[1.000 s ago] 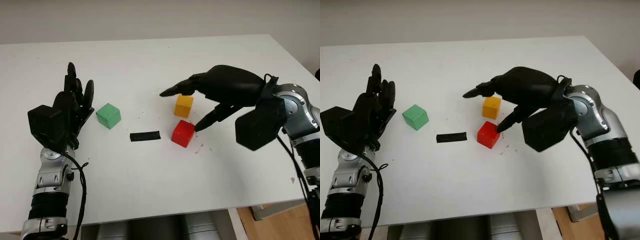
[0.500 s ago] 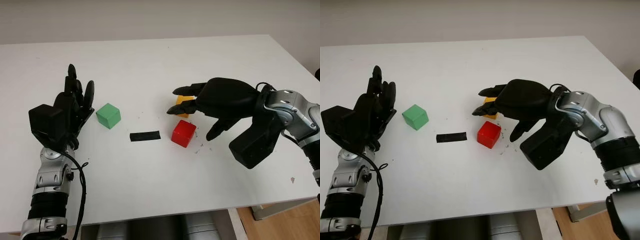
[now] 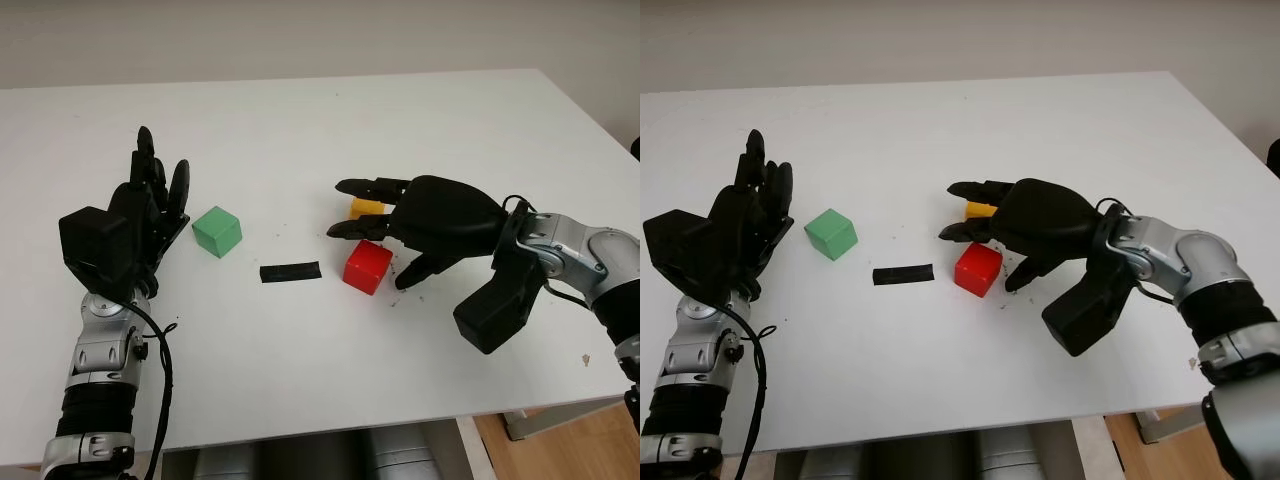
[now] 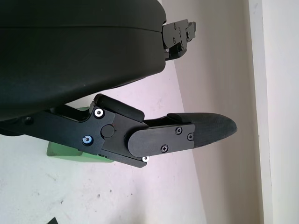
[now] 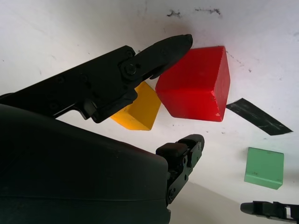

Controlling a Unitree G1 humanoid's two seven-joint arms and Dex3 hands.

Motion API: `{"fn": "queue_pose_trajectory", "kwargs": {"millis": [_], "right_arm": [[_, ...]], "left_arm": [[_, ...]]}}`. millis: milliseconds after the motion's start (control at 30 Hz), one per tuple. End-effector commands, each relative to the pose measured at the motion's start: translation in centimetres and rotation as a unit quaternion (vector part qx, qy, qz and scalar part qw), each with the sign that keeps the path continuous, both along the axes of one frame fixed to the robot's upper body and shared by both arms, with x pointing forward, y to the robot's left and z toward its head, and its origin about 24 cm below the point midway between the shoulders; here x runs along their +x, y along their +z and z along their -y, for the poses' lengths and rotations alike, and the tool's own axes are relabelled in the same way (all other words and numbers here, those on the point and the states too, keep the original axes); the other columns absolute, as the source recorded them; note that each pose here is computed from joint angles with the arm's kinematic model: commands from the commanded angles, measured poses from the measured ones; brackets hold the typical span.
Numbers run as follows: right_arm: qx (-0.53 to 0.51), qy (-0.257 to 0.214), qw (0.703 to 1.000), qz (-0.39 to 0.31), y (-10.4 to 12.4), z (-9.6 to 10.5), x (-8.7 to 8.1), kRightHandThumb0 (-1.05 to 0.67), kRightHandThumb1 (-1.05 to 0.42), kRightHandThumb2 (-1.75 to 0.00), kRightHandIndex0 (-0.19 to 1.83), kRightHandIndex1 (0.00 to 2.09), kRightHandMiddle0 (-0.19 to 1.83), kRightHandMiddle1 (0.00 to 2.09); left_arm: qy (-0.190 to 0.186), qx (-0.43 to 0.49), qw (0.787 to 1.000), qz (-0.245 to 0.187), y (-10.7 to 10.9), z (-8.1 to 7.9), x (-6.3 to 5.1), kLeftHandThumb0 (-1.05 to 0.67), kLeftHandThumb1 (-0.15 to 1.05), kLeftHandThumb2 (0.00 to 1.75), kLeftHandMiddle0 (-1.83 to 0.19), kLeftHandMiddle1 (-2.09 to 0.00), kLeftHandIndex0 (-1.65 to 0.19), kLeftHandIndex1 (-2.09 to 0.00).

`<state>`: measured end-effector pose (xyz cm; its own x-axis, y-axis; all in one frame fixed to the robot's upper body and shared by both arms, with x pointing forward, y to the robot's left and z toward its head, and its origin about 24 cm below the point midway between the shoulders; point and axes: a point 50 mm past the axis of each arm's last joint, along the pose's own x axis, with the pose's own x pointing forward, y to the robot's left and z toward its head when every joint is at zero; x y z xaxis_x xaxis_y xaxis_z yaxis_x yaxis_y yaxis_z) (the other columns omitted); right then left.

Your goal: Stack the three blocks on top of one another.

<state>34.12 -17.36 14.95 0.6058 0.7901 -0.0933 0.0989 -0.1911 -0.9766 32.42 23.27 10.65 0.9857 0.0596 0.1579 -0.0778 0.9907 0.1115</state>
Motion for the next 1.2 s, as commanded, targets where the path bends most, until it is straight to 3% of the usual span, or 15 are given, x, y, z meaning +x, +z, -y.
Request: {"fn": "queue_pose_trajectory", "kwargs": {"millis": [0, 433, 500, 600, 800, 1167], "right_arm": [[0.004, 0.009, 1.000, 0.005, 0.3, -0.4, 0.2, -0.61, -0.86, -0.06, 0.03, 0.01, 0.44, 0.11], [0.026, 0.020, 0.999, 0.006, -0.5, -0.5, 0.1, -0.57, -0.87, -0.06, 0.06, 0.05, 0.59, 0.21], [0.030, 0.022, 0.999, 0.009, -0.5, -0.5, 0.1, -0.53, -0.89, -0.06, 0.10, 0.06, 0.64, 0.34], [0.031, 0.022, 0.999, 0.013, -0.6, -0.4, 0.2, -0.49, -0.91, -0.06, 0.16, 0.06, 0.46, 0.90], [0.056, 0.024, 0.998, 0.011, -0.8, -0.3, 0.2, -0.42, -0.94, -0.06, 0.25, 0.08, 0.46, 1.29], [0.087, -0.003, 0.996, 0.006, 0.7, -0.2, 0.9, -0.43, -0.95, -0.05, 0.33, 0.09, 0.42, 1.42]], "left_arm": [[-0.002, 0.008, 1.000, 0.017, 1.1, -0.1, 0.2, -0.77, 1.05, 0.53, 0.19, 0.00, 0.19, 0.00], [-0.001, 0.002, 1.000, 0.017, 0.9, -0.1, 0.0, -0.78, 1.05, 0.50, 0.19, 0.00, 0.19, 0.00], [0.001, 0.005, 1.000, 0.015, 0.9, -0.1, 0.0, -0.78, 1.05, 0.51, 0.19, 0.00, 0.19, 0.00], [0.001, 0.006, 1.000, 0.015, 0.9, -0.2, 0.0, -0.79, 1.05, 0.50, 0.19, 0.00, 0.19, 0.00], [0.000, 0.005, 1.000, 0.015, 0.9, -0.2, 0.0, -0.78, 1.05, 0.51, 0.19, 0.00, 0.19, 0.00], [-0.003, 0.011, 1.000, 0.017, 0.9, 0.0, 0.1, -0.75, 1.05, 0.53, 0.19, 0.00, 0.19, 0.00]]}}
